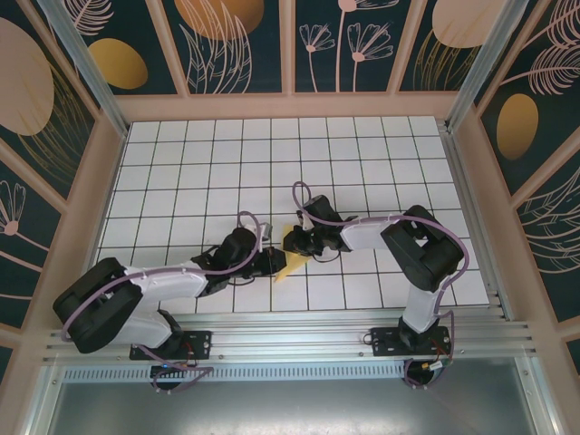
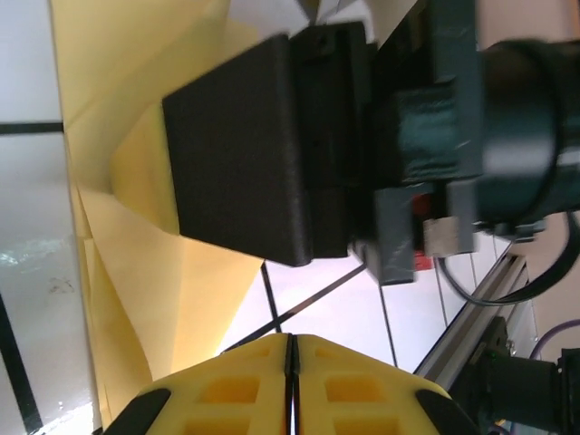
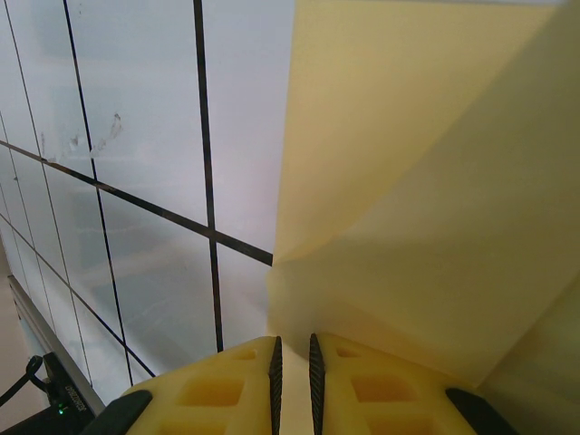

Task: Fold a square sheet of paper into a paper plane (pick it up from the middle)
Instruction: Perform the fourth fold on the wing at the bottom-center of the table.

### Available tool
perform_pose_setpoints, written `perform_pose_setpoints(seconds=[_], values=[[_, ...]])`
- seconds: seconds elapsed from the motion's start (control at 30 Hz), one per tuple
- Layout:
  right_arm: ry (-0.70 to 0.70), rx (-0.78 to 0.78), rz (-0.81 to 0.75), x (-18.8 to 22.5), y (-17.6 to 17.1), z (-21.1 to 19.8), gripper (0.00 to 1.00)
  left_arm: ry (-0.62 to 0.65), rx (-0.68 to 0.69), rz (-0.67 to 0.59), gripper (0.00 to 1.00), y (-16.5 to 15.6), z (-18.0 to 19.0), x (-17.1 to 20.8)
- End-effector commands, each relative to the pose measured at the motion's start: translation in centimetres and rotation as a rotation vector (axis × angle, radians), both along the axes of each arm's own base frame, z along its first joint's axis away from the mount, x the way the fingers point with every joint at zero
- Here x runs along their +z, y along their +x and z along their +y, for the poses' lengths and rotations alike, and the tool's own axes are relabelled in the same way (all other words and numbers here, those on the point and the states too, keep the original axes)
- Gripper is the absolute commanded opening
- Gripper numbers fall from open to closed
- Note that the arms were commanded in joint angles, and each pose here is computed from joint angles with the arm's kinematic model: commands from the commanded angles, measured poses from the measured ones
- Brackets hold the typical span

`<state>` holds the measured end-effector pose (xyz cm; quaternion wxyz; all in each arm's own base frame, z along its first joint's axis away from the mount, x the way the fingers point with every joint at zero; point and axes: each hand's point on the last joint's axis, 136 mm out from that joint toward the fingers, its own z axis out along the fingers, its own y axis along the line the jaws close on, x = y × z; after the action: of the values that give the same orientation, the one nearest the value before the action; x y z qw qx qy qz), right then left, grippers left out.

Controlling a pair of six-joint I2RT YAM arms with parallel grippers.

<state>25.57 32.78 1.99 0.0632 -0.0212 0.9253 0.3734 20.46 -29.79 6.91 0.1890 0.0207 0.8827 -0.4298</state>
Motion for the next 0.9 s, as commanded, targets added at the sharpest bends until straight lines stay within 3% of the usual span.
perform_pose_setpoints(seconds=[0.0,0.43,0.87], values=[[-0.069,-0.021,0.032,-2.3,-0.3,-1.4,0.2,-0.012,-0.047,0.033,0.1,-0.5,-0.7,-1.1],[-0.078,-0.021,0.037,-2.6,-0.4,-1.5,0.2,0.181,0.01,0.112,0.1,-1.7,2.9,-6.4],[-0.083,-0.021,0.04,-2.8,-0.3,-1.5,0.2,0.324,0.008,0.167,0.09,-3.1,5.3,-8.9]])
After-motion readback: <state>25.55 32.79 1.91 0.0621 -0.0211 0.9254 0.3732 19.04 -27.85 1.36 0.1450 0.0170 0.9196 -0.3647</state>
